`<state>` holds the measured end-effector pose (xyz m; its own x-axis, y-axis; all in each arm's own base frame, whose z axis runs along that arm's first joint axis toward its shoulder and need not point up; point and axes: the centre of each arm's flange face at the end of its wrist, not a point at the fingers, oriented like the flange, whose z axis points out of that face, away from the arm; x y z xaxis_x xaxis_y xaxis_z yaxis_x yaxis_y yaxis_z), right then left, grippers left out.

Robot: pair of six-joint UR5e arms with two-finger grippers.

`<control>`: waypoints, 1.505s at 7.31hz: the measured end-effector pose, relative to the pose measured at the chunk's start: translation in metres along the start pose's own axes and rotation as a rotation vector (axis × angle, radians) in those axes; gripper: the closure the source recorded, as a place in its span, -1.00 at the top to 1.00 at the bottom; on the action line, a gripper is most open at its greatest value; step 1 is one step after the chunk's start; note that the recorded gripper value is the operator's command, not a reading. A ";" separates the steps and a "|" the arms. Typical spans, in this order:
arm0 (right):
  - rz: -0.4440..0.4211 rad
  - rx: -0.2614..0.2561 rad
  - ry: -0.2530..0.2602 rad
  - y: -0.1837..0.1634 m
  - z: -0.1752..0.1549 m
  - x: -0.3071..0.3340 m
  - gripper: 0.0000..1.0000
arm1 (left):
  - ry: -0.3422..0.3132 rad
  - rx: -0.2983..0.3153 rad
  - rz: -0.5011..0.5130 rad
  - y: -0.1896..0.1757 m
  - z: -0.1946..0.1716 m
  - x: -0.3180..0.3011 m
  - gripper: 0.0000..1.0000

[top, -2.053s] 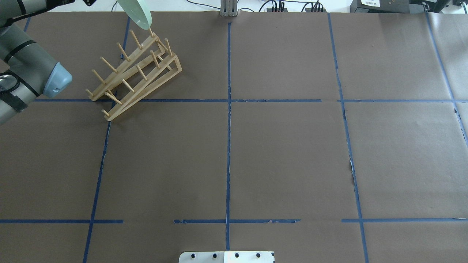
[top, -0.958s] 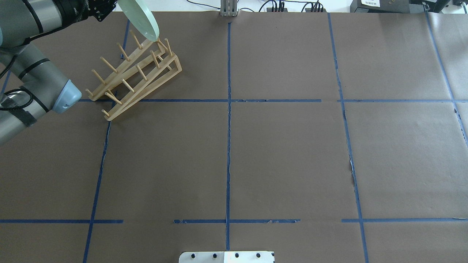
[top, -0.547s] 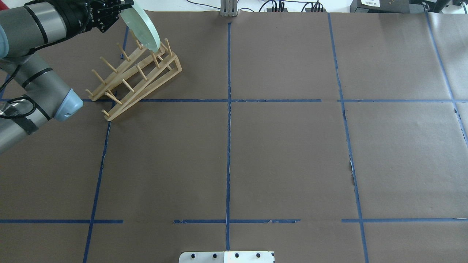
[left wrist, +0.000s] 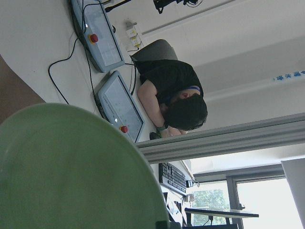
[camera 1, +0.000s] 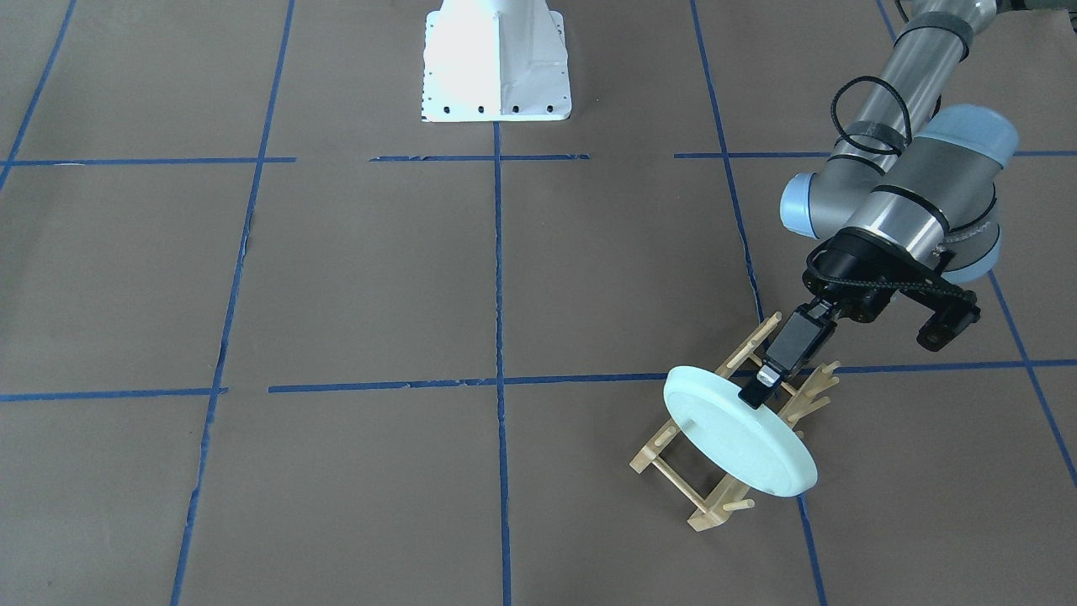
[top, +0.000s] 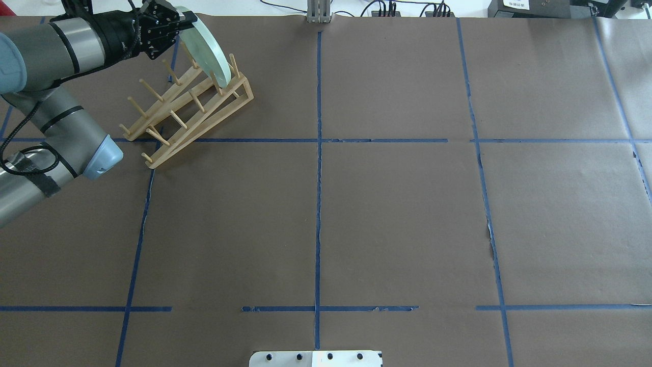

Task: Place plate on rack
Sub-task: 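Lower the upright plate between the rack's pegs with the left gripper, then open the left gripper and withdraw it away from the plate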

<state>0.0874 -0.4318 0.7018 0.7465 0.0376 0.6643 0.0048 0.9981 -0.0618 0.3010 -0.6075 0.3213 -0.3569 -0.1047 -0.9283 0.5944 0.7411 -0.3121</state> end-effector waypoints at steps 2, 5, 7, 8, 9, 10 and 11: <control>0.001 0.000 0.000 0.000 0.000 0.000 1.00 | -0.047 -0.035 0.012 0.004 0.003 -0.003 1.00; 0.001 0.000 0.000 0.000 0.000 0.000 1.00 | -0.297 -0.174 0.096 -0.005 -0.006 -0.015 1.00; 0.000 0.000 0.000 0.000 0.000 0.000 1.00 | -0.468 -0.248 0.166 -0.038 -0.046 -0.022 1.00; 0.000 0.000 0.000 0.000 0.000 0.000 1.00 | -0.559 -0.269 0.232 -0.054 -0.072 -0.037 1.00; 0.000 0.000 0.000 0.000 0.000 0.000 1.00 | -0.653 -0.294 0.322 -0.069 -0.103 -0.060 1.00; 0.000 0.000 0.000 0.000 0.000 0.000 1.00 | -0.736 -0.322 0.421 -0.091 -0.142 -0.084 1.00; 0.000 0.001 0.000 0.000 0.000 0.000 1.00 | -0.806 -0.361 0.538 -0.116 -0.189 -0.110 1.00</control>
<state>0.0877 -0.4317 0.7016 0.7465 0.0378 0.6643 0.0042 0.9981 -0.0615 0.1347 -0.5566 0.4980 0.5596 -0.0154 -0.8287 0.2335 0.9623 0.1397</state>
